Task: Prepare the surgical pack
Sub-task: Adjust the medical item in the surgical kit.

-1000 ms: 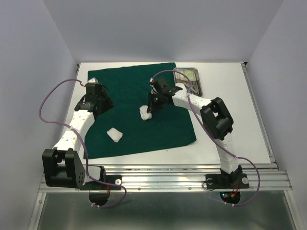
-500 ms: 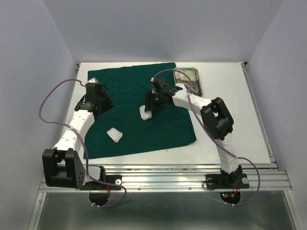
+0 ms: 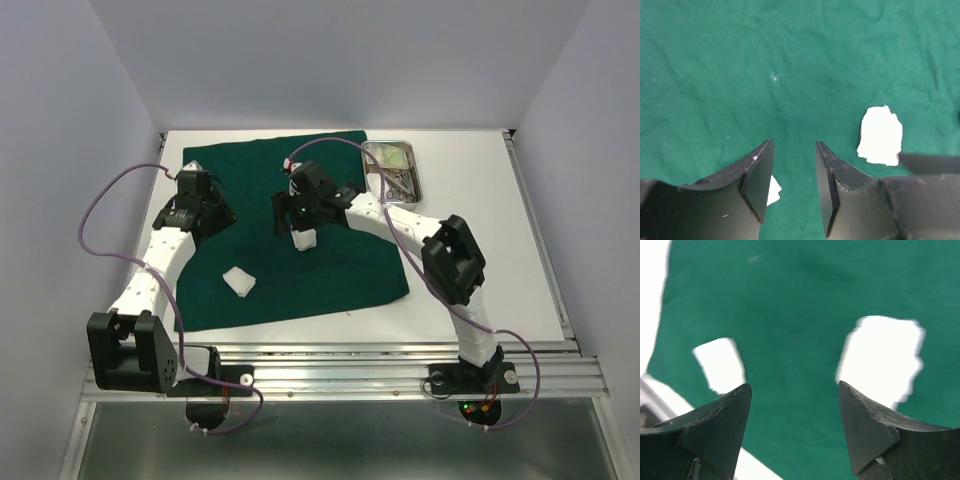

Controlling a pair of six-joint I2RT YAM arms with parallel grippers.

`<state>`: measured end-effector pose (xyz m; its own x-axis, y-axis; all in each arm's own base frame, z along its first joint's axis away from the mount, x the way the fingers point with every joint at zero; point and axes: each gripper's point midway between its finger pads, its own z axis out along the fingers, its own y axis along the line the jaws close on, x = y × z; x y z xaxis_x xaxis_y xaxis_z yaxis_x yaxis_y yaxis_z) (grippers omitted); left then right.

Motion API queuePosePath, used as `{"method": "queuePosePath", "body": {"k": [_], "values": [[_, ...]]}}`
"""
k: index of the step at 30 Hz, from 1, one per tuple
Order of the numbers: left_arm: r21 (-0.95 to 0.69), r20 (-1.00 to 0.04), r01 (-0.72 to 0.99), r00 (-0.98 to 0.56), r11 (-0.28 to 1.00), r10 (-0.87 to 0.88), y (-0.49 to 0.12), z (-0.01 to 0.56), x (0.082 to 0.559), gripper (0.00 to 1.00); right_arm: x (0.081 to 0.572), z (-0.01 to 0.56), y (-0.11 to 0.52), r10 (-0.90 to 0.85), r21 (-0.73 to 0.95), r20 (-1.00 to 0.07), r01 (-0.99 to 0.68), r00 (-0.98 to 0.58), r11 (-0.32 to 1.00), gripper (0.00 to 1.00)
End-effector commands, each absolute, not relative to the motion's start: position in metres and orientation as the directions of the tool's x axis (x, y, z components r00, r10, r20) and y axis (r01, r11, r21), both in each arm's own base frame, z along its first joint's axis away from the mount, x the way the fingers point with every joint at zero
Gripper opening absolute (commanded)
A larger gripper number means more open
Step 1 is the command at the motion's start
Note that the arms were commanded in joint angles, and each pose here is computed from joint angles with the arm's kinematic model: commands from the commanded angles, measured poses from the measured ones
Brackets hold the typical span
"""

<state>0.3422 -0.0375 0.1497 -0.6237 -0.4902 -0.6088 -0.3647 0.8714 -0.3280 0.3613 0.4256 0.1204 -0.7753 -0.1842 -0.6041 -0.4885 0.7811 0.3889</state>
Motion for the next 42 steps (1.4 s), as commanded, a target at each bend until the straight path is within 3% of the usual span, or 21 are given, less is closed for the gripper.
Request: {"method": "queuePosePath", "body": {"k": [1,7,14,30,42], "values": [[-0.354,-0.671,-0.358,-0.546,0.864,-0.502,-0.029,0.198,0.349,0.49,0.35,0.14,0.453,-0.207,0.417,-0.634,-0.554,-0.745,0.72,0.75],[-0.399,-0.679,-0.371,-0.495,0.839,-0.541,-0.025,0.226,0.345,0.49,0.321,0.122,0.489,-0.274,0.461,-0.592,-0.597,-0.758,0.656,0.74],[-0.422,-0.703,-0.415,-0.411,0.806,-0.58,-0.007,0.253,0.338,0.5,0.281,0.099,0.527,-0.313,0.574,-0.528,-0.603,-0.79,0.554,0.65],[-0.427,-0.718,-0.384,-0.406,0.818,-0.565,-0.008,0.267,0.344,0.5,0.25,0.032,0.552,-0.395,0.591,-0.414,-0.573,-0.82,0.568,0.65],[-0.428,-0.719,-0.384,-0.405,0.818,-0.565,-0.008,0.265,0.344,0.5,0.238,0.019,0.568,-0.416,0.619,-0.382,-0.563,-0.825,0.548,0.65]]}}
